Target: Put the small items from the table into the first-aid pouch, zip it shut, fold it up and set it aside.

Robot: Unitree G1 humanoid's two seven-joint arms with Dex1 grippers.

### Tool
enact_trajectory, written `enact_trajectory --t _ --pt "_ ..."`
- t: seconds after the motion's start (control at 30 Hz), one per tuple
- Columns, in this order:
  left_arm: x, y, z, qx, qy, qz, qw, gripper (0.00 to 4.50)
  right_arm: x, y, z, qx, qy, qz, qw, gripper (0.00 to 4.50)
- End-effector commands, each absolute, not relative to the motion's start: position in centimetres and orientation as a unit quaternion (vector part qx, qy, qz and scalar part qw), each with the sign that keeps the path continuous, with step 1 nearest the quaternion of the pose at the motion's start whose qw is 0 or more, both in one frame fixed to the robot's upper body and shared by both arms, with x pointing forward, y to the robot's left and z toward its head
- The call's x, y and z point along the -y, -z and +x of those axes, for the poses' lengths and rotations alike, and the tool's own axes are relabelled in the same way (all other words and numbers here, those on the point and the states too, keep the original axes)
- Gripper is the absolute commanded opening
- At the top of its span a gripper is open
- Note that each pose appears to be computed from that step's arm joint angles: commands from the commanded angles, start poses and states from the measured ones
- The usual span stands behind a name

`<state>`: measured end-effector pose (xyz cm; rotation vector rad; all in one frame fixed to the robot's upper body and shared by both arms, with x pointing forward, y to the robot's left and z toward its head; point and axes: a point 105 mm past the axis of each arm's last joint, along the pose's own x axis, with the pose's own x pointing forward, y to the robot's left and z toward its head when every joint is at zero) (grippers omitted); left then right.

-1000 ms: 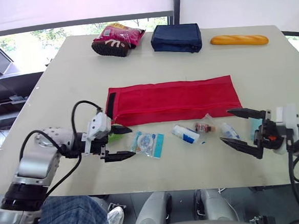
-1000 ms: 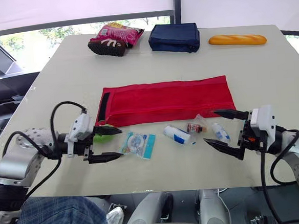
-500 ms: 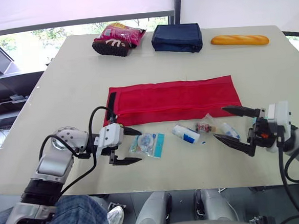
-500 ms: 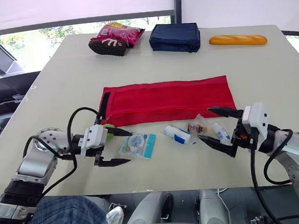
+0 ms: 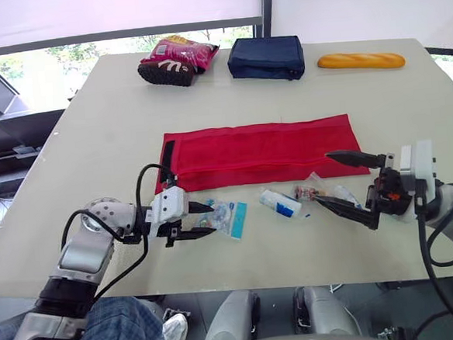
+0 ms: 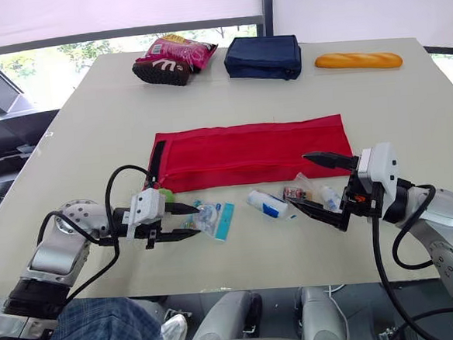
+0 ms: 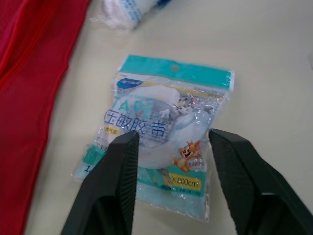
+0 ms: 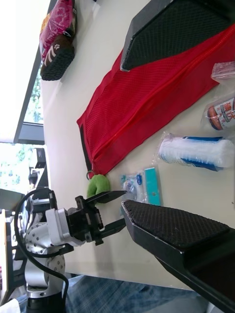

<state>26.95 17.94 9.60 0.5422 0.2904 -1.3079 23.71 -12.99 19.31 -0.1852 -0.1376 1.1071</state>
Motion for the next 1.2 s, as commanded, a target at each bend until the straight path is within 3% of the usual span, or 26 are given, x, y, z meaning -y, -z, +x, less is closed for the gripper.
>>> enact_trajectory --t 0.03,0.27,0.5,0.87,1.2 --pt "-18.0 -9.8 26.5 -0.128 0.587 0.248 0.760 2.52 12.5 -20.5 23.3 0.087 -0.528 -0.097 0.839 4.50" --pt "-18.2 -12.0 26.4 -0.124 0.556 0.149 0.808 2.52 12.5 -20.7 23.3 0.088 -0.526 -0.096 0.841 4.50" --pt "-19.2 -12.4 25.1 -0.195 0.497 0.012 0.846 2.52 12.4 -20.7 23.3 0.091 -0.527 -0.095 0.840 4.50" --pt "-19.9 -9.1 25.6 -0.263 0.323 -0.021 0.909 2.52 12.0 -20.4 23.4 0.095 -0.532 -0.087 0.837 4.50" --pt "-16.4 -8.4 26.8 -0.268 0.330 -0.064 0.903 2.52 12.0 -20.6 23.3 0.095 -0.538 -0.091 0.833 4.50"
